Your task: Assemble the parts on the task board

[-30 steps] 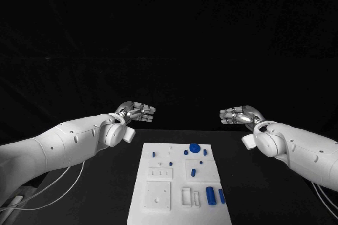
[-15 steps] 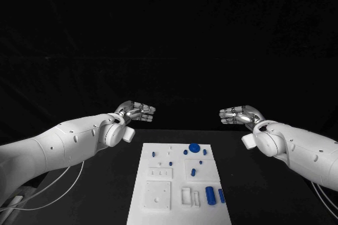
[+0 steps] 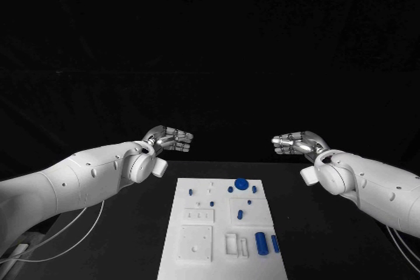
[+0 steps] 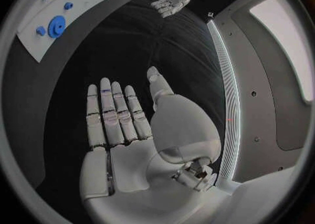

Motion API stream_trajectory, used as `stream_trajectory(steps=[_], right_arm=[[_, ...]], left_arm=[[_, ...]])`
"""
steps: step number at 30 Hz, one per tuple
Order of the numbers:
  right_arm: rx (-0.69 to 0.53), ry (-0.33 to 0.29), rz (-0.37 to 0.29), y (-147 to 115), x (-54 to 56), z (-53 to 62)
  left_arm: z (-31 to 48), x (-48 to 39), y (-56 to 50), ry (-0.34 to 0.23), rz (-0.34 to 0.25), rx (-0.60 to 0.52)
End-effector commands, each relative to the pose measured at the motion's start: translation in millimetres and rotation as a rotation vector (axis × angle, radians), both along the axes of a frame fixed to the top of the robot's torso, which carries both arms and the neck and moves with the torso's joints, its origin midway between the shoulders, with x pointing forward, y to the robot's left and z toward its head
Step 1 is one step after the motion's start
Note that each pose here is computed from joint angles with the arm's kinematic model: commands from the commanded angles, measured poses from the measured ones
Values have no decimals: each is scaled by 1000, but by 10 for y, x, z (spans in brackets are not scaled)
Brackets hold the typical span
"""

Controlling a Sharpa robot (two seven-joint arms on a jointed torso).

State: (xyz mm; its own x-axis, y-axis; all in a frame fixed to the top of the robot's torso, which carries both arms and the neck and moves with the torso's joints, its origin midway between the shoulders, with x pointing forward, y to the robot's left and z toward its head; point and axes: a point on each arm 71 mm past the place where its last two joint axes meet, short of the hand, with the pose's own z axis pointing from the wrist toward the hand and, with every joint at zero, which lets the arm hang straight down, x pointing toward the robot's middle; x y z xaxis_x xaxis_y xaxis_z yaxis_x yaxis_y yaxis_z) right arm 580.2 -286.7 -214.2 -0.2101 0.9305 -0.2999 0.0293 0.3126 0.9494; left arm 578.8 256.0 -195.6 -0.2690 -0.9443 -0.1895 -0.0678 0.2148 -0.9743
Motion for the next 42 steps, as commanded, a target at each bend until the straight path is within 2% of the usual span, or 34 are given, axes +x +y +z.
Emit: stream_trajectory(steps=[1, 19, 34, 42], right_arm=[[13, -10, 2, 5, 3, 10], [19, 0, 0, 0, 2, 2], [34, -2, 13, -10, 2, 3], [63, 39, 26, -30, -1, -24]], left_arm=[[21, 0, -29, -9, -24, -17], [12, -13, -22, -1, -33, 4], [34, -5, -5, -24, -23, -21], [41, -12, -22, -30, -50, -31]])
